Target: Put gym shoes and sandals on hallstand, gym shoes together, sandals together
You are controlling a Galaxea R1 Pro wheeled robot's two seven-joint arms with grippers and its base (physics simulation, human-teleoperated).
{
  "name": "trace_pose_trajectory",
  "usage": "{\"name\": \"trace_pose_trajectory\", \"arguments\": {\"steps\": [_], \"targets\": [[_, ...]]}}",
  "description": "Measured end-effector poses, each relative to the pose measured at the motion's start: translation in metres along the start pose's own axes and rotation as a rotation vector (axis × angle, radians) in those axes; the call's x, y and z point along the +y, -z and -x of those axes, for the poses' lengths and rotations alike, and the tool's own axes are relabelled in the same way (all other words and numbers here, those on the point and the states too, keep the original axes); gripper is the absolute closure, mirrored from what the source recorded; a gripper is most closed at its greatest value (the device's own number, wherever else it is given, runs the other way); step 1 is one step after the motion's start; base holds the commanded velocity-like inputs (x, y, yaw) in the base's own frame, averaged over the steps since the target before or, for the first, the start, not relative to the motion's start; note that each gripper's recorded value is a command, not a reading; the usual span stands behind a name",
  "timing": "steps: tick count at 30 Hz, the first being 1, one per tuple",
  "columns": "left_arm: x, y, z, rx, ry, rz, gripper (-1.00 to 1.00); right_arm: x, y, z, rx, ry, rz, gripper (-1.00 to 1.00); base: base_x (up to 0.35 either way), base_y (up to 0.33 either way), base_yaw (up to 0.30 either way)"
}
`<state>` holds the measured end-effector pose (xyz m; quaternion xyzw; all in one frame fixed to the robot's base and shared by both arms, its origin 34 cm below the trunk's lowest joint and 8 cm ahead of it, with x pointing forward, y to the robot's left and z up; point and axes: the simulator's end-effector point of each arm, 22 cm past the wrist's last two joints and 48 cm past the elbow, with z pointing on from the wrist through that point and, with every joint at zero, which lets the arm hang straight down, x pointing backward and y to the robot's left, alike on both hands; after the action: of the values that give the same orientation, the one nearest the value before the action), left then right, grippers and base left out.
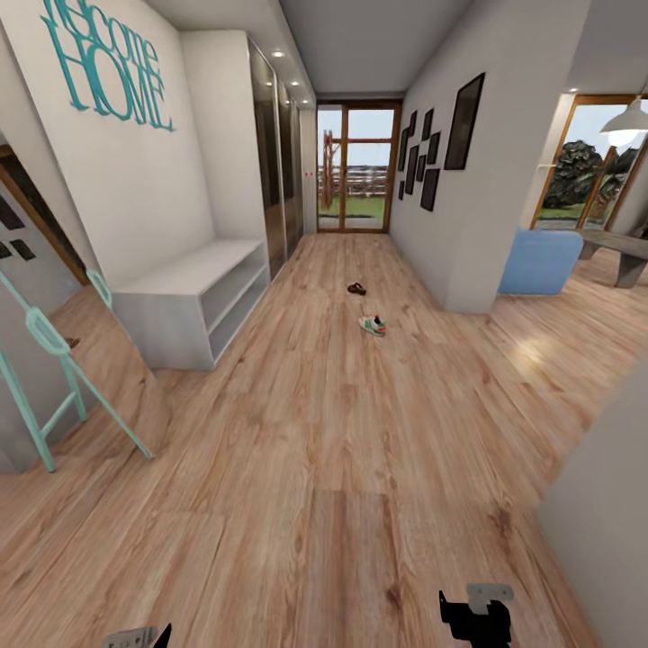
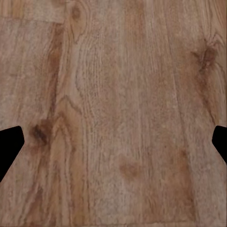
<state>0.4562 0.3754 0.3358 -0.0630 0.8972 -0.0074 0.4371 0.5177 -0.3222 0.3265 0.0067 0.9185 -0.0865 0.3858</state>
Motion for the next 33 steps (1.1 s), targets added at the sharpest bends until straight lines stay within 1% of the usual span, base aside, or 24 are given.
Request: {"name": "trace_pose_trajectory", "arguments": {"steps": [33], "targets": [[-0.0001, 0.0000, 0.0000, 0.000, 0.000, 0.000, -1.00, 0.0002, 0.0001, -0.0002, 0.000, 0.001, 0.001, -1.00, 0.337, 0.000, 0.000]]}}
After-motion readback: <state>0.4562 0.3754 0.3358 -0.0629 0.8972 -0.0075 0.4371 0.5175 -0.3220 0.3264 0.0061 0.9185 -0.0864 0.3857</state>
